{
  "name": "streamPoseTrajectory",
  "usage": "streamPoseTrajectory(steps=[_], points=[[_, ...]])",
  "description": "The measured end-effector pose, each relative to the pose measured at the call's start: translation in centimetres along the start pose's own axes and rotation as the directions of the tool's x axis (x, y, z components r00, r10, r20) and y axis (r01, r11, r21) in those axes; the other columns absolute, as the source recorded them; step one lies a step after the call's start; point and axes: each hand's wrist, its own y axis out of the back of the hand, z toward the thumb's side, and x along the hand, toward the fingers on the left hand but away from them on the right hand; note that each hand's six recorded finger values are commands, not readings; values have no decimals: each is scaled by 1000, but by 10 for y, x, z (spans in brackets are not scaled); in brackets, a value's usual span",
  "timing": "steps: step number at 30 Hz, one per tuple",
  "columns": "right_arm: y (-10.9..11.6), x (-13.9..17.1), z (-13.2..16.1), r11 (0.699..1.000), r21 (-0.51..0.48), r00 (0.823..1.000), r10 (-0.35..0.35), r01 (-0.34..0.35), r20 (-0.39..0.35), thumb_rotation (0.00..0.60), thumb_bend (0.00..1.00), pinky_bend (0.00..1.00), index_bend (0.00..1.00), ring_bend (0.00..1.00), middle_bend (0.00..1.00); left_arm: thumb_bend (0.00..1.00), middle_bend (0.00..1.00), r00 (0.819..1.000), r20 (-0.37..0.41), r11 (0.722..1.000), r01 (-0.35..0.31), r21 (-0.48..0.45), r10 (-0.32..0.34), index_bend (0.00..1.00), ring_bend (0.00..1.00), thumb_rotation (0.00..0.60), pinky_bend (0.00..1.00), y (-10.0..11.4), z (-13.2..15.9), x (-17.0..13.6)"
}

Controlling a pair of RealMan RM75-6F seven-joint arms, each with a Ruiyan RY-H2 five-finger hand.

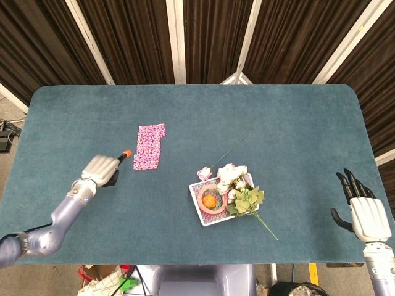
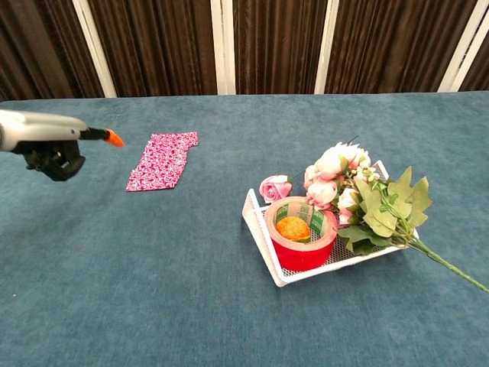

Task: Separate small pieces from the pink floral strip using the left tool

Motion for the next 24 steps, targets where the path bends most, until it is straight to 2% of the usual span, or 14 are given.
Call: streamPoseTrajectory(steps=[9,24], points=[[1,0,-2,1000,-4,1000,-2,2,1,600,367,264,0,150,50,989,808,998,-36,997,57,58,-55,0,774,600,735,-20,16,21],[2,0,-4,1000,-11,1000,-4,4,4,600,367,264,0,150,49,989,808,996,-40,987,84,134,-80,0,773,600,735,-36,45,41]])
